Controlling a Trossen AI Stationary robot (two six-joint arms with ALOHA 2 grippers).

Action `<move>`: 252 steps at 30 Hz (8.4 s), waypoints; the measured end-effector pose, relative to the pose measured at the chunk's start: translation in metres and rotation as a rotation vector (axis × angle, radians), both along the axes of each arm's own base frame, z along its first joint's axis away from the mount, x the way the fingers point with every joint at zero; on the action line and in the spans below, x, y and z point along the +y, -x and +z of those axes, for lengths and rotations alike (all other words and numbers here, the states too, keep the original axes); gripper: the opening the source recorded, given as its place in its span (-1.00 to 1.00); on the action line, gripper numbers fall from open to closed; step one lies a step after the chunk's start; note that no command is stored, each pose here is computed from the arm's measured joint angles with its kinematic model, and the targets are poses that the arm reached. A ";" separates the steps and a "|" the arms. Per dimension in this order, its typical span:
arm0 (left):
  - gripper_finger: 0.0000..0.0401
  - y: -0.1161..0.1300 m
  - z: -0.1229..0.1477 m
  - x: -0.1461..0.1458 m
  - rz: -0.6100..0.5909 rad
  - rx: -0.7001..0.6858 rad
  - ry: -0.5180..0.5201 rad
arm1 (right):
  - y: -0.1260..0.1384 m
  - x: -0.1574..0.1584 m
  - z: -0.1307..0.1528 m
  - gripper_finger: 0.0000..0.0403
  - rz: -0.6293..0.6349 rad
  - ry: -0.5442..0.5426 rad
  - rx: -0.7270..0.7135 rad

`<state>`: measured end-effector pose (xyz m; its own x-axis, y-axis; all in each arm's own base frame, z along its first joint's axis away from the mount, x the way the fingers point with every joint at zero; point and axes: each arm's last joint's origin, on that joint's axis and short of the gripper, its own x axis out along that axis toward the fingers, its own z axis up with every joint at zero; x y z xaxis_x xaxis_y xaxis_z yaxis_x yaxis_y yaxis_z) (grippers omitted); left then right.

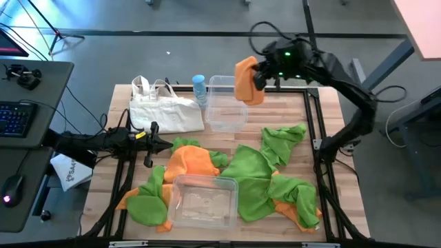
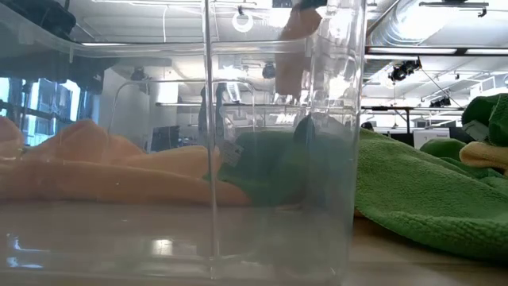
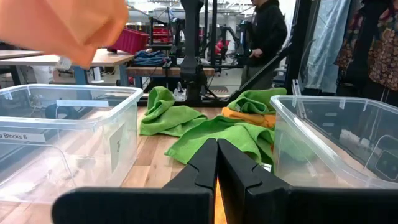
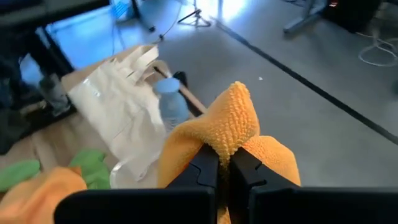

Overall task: Sort microfiber towel by color & place in baskets
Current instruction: Put the orange microfiber cloth into the top transparent bin, then put the green microfiber cloth into the bottom transparent bin

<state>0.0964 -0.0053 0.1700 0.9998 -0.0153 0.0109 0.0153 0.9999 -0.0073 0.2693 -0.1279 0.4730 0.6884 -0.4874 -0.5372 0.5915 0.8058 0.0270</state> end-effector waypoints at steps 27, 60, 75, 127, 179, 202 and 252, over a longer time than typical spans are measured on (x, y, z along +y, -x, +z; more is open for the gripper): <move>-1.00 0.000 0.000 0.000 0.000 0.000 0.000 | -0.116 -0.060 -0.155 -1.00 0.443 -0.062 0.494; -1.00 0.000 0.000 0.000 0.000 0.000 0.000 | -0.138 -0.075 -0.214 -0.79 0.367 -0.201 0.633; -1.00 0.000 0.000 0.000 0.000 -0.004 0.079 | -0.128 -0.068 -0.133 -0.25 0.197 -0.229 0.483; -1.00 -0.069 0.172 -0.039 0.378 1.142 0.357 | 0.104 0.156 -0.175 -1.00 0.043 -0.318 0.173; -0.48 -0.068 0.029 -0.198 0.006 1.641 -0.056 | 0.103 0.152 -0.173 -1.00 -0.070 -0.258 0.109; -1.00 -0.059 0.101 -0.201 -0.041 1.703 0.207 | 0.103 0.152 -0.173 -1.00 -0.021 -0.207 0.143; -1.00 -0.107 0.358 -0.124 -0.142 0.528 -0.070 | 0.102 0.152 -0.190 -1.00 -0.022 -0.217 0.161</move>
